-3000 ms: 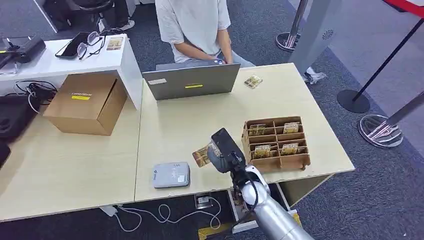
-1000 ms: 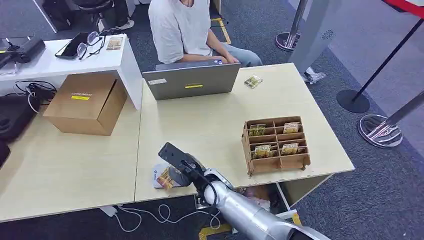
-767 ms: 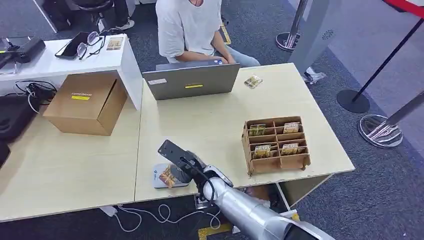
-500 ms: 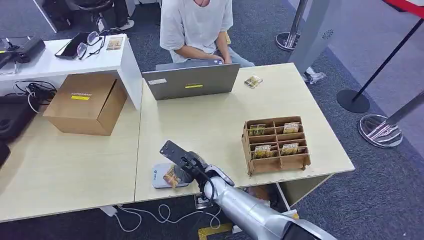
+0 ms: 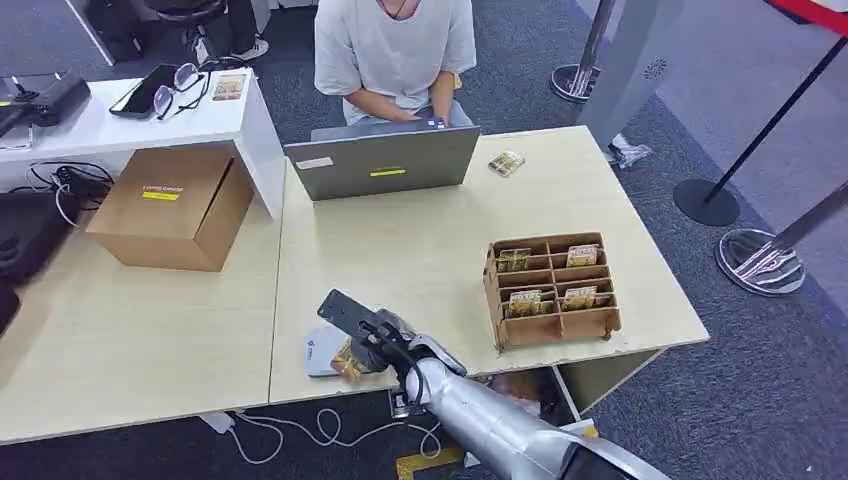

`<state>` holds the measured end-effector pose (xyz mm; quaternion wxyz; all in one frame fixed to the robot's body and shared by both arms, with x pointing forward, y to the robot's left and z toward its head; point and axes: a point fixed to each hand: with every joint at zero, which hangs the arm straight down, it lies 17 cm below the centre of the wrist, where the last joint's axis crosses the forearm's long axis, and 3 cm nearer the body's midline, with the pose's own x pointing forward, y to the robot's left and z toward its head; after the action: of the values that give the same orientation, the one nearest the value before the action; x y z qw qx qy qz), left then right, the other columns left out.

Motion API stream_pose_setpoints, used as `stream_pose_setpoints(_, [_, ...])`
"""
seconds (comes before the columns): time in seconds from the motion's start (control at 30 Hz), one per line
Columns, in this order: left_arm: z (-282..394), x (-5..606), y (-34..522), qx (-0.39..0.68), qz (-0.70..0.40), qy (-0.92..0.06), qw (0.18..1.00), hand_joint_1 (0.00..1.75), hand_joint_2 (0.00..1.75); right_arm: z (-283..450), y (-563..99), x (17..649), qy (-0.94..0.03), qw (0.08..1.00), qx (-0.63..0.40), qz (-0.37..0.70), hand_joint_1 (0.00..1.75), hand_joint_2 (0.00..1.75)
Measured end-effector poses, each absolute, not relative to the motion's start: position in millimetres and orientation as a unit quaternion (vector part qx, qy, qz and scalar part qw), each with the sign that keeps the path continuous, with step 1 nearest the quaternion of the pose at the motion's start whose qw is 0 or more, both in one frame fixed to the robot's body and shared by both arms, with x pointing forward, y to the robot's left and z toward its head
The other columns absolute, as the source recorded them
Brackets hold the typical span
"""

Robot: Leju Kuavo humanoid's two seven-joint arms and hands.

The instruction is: Pass the card to the sensor for recognition and then transmit it.

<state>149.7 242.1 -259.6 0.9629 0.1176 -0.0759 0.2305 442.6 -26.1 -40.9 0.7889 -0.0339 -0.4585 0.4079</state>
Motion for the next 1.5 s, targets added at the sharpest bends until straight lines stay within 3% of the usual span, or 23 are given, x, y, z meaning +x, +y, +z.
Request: stream_pose_setpoints(1.5, [-257.6, 157.1, 234.6, 0.106, 0.238, -0.077, 0.962, 0.00, 0.00, -39.9, -36.3, 451.9, -0.435, 0.807, -0.071, 0.393, 1.75, 1.75])
